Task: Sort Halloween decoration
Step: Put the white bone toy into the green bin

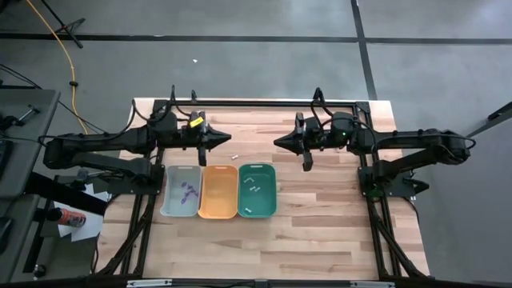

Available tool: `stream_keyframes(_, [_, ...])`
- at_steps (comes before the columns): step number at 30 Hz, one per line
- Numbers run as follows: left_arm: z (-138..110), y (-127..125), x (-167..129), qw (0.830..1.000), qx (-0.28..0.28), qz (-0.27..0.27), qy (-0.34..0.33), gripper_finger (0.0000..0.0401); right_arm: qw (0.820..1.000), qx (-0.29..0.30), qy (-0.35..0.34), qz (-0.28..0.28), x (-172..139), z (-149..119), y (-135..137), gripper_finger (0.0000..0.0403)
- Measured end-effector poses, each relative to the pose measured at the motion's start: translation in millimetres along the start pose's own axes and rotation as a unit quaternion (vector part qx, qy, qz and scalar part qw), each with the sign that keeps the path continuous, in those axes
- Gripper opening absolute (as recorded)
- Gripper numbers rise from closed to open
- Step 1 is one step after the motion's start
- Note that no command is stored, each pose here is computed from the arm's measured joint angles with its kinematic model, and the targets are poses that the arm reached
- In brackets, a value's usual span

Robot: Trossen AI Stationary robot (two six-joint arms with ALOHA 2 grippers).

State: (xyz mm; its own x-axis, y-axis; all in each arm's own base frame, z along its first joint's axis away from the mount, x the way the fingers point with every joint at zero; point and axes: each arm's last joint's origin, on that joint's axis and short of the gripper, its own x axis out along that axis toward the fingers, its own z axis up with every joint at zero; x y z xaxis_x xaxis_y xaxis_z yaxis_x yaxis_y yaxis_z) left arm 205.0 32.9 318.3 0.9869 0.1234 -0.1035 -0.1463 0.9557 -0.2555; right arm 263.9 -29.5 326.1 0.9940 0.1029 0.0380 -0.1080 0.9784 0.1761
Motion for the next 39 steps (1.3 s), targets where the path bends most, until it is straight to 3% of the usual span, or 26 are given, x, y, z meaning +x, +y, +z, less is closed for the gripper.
stream_keyframes(4, [-2, 6, 5, 0.993, -0.086, 0.084, -0.02, 0.0004, 1.0, 0.007, 0.004, 0.009, 0, -1, 0, 0.0001])
stream_keyframes(6, [-5, 12, 11, 0.985, -0.102, 0.134, -0.022, 0.0014, 1.0, -0.003, 0.014, 0.009, 0, -3, 0, 0.0001])
stream_keyframes(9, [-8, 35, 18, 0.967, -0.119, 0.221, 0.039, 0.0041, 0.999, -0.02, 0.033, 0.006, 0, -6, -1, 0.0001])
stream_keyframes(14, [6, 105, 14, 0.901, -0.142, 0.363, 0.189, 0.0104, 0.999, -0.017, 0.042, -0.009, -2, -8, -7, 0.0001])
stream_keyframes(17, [8, 158, 8, 0.858, -0.171, 0.417, 0.246, 0.0136, 0.998, -0.015, 0.041, -0.033, -2, -8, -11, 0.0001])
stream_keyframes(22, [-15, 232, 3, 0.801, -0.251, 0.428, 0.335, 0.0169, 0.995, 0.011, 0.04, -0.09, -2, -10, -20, 0.0])
stream_keyframes(28, [-50, 286, 6, 0.744, -0.276, 0.429, 0.432, 0.0177, 0.989, 0.037, 0.033, -0.137, -2, -11, -23, 0.0])
stream_keyframes(35, [-79, 309, 17, 0.734, -0.258, 0.408, 0.478, 0.0177, 0.988, 0.043, 0.031, -0.143, -2, -11, -23, 0.0])
stream_keyframes(39, [-87, 316, 20, 0.727, -0.269, 0.423, 0.469, 0.0177, 0.988, 0.046, 0.032, -0.143, -2, -11, -23, 0.0])
